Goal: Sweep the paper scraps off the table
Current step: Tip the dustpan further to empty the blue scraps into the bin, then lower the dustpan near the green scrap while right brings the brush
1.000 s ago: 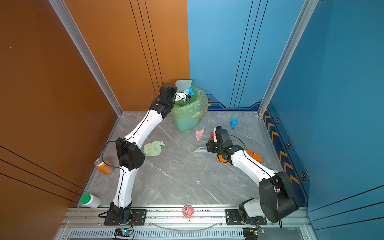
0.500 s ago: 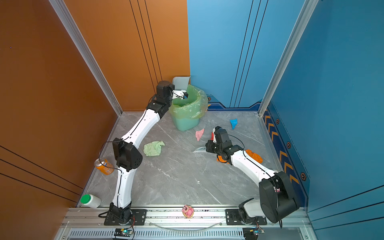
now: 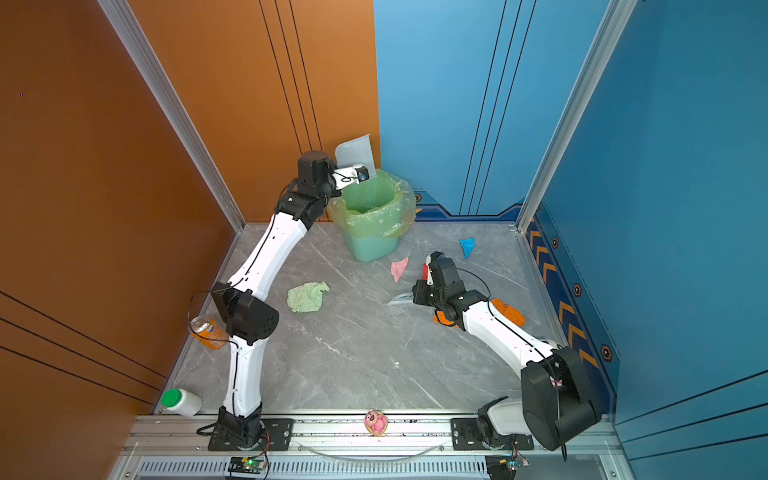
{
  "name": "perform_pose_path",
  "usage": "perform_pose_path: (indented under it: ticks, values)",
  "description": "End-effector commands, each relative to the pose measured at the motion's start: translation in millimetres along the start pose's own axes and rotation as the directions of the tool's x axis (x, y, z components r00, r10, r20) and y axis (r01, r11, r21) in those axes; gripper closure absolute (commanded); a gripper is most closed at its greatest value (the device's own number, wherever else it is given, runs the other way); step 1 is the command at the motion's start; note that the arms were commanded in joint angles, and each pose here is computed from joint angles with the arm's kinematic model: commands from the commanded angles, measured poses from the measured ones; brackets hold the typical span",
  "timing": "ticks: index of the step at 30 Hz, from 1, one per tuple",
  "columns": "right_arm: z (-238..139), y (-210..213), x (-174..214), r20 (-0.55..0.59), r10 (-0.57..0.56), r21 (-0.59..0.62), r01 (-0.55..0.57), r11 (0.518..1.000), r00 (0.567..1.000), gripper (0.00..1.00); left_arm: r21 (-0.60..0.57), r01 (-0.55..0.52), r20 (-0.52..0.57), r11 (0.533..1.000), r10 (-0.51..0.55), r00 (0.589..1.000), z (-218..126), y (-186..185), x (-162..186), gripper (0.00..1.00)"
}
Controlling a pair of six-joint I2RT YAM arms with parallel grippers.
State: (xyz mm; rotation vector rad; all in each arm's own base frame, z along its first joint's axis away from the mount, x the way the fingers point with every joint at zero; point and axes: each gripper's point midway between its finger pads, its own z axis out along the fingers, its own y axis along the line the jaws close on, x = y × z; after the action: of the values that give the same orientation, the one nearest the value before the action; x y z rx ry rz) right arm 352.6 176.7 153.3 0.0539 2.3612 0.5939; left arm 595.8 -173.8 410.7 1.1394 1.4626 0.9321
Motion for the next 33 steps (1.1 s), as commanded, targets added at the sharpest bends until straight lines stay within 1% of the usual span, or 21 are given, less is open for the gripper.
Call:
perform_pose_path:
  ticks: [1, 4, 7, 9, 12, 14, 16, 17, 19, 22, 25, 26, 29, 31, 33]
  values:
    - [-17.8, 11.1, -23.5, 0.072, -0.055, -0.003, 0.055, 0.998, 0.996, 1.0, 0.03, 0.282, 0.029, 0.959, -0.283, 0.959, -26.0, 19.0, 3.9, 1.0]
    - [-22.4, 16.6, -31.0, 0.094, -0.073, -0.016, 0.075, 0.997, 0.993, 1.0, 0.069, 0.368, 0.015, 0.927, -0.37, 0.929, -31.0, 9.4, 8.2, 1.0]
    - [-25.8, 23.8, -38.5, 0.115, -0.092, -0.033, 0.096, 0.995, 0.989, 1.0, 0.086, 0.427, -0.036, 0.9, -0.425, 0.904, -35.2, -5.1, 17.8, 1.0]
    - [-28.5, 29.4, -45.0, 0.138, -0.102, -0.048, 0.11, 0.993, 0.985, 1.0, 0.077, 0.478, -0.079, 0.875, -0.472, 0.878, -41.9, -10.5, 27.8, 1.0]
    - [-31.7, 38.9, -52.9, 0.176, -0.116, -0.076, 0.13, 0.989, 0.978, 1.0, 0.076, 0.552, -0.135, 0.83, -0.54, 0.831, -55.0, -20.9, 40.8, 1.0]
    - [-34.1, 47.7, -58.5, 0.21, -0.13, -0.097, 0.153, 0.983, 0.969, 1.0, 0.08, 0.61, -0.159, 0.788, -0.594, 0.789, -68.7, -26.6, 47.6, 1.0]
    - [-35.1, 56.6, -63.5, 0.242, -0.153, -0.111, 0.184, 0.977, 0.958, 1.0, 0.109, 0.651, -0.189, 0.751, -0.628, 0.755, -81.6, -40.6, 53.4, 1.0]
    - [-35.2, 62.0, -65.4, 0.256, -0.167, -0.117, 0.202, 0.972, 0.952, 1.0, 0.118, 0.679, -0.202, 0.724, -0.652, 0.73, -88.8, -47.1, 56.2, 1.0]
    - [-35.8, 72.4, -70.1, 0.284, -0.193, -0.124, 0.236, 0.964, 0.939, 1.0, 0.145, 0.714, -0.234, 0.685, -0.677, 0.698, -101.7, -63.0, 62.0, 1.0]
    - [-33.9, 89.4, -74.4, 0.312, -0.237, -0.128, 0.288, 0.949, 0.92, 1.0, 0.149, 0.753, -0.292, 0.641, -0.699, 0.653, -120.5, -83.8, 75.7, 1.0]
    - [-30.2, 108.2, -76.0, 0.337, -0.282, -0.139, 0.344, 0.928, 0.898, 1.0, 0.16, 0.799, -0.343, 0.58, -0.726, 0.596, -141.4, -104.4, 89.1, 1.0]
    - [-27.3, 115.0, -74.8, 0.343, -0.298, -0.143, 0.363, 0.921, 0.891, 1.0, 0.159, 0.817, -0.356, 0.554, -0.74, 0.571, -148.7, -110.4, 94.0, 1.0]
    - [-19.2, 135.8, -72.9, 0.371, -0.351, -0.151, 0.428, 0.891, 0.86, 1.0, 0.128, 0.877, -0.414, 0.463, -0.779, 0.471, -167.0, -127.5, 114.0, 1.0]
    - [-11.4, 149.4, -70.5, 0.389, -0.373, -0.158, 0.461, 0.873, 0.842, 1.0, 0.101, 0.903, -0.462, 0.417, -0.784, 0.414, -178.4, -140.6, 127.2, 1.0]
    - [-2.6, 162.0, -68.6, 0.406, -0.384, -0.167, 0.48, 0.861, 0.83, 1.0, 0.071, 0.918, -0.508, 0.389, -0.778, 0.369, -189.1, -153.9, 140.9, 1.0]
